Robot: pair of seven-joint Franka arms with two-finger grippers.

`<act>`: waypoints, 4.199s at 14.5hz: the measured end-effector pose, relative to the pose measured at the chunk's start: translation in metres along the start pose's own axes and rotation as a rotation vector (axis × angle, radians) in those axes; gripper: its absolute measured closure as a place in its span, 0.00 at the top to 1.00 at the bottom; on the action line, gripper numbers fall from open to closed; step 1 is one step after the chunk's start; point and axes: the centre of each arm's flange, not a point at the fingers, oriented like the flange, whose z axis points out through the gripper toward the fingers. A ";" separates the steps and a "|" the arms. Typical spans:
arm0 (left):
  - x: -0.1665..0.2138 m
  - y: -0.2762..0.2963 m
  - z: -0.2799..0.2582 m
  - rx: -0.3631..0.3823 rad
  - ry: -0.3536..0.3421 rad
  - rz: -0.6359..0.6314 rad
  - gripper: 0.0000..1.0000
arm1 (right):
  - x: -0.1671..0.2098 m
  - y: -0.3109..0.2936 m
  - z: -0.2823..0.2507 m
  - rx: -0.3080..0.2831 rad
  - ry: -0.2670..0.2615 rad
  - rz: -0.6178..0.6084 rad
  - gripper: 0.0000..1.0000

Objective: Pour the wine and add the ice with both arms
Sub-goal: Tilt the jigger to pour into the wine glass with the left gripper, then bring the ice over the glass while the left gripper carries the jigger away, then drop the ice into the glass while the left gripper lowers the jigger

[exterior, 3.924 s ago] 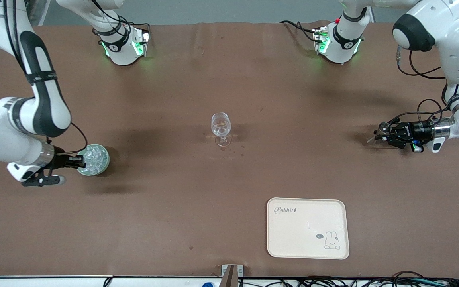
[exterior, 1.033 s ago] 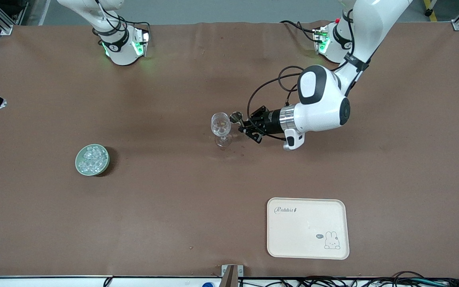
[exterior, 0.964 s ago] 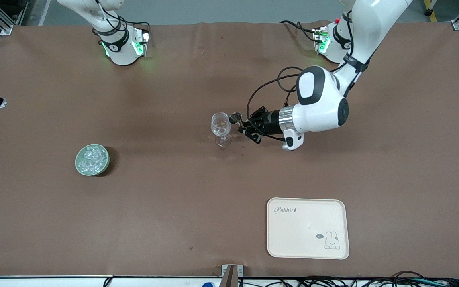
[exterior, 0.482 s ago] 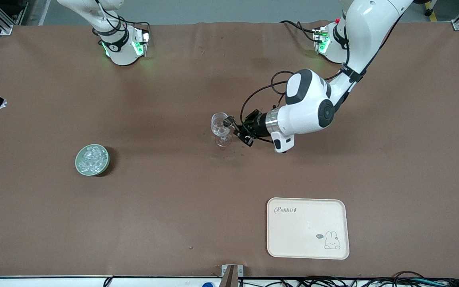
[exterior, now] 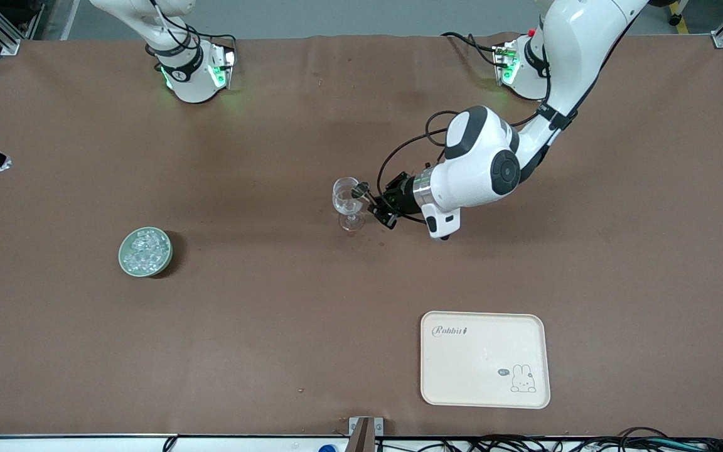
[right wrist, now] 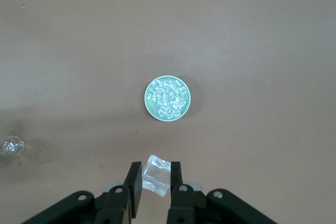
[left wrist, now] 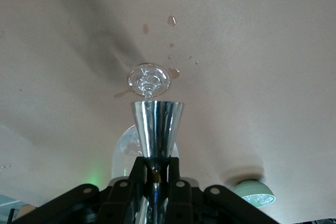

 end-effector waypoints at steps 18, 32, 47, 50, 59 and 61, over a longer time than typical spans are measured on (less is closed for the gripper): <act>0.090 0.012 -0.080 -0.122 -0.309 -0.117 0.21 | -0.001 -0.066 0.007 0.013 -0.008 0.092 0.26; 0.348 0.044 -0.123 -0.368 -0.448 -0.330 0.21 | -0.057 -0.417 0.147 0.125 -0.078 0.360 0.26; 0.423 0.031 -0.118 -0.492 -0.509 -0.478 0.21 | -0.114 -0.499 0.265 0.027 -0.147 0.358 0.26; 0.437 0.027 -0.114 -0.516 -0.520 -0.512 0.21 | -0.111 -0.500 0.271 0.035 -0.144 0.360 0.25; 0.472 0.032 -0.105 -0.589 -0.526 -0.532 0.21 | -0.109 -0.499 0.276 0.032 -0.141 0.360 0.20; 0.474 0.035 -0.096 -0.610 -0.529 -0.532 0.21 | -0.107 -0.498 0.277 0.032 -0.142 0.362 0.25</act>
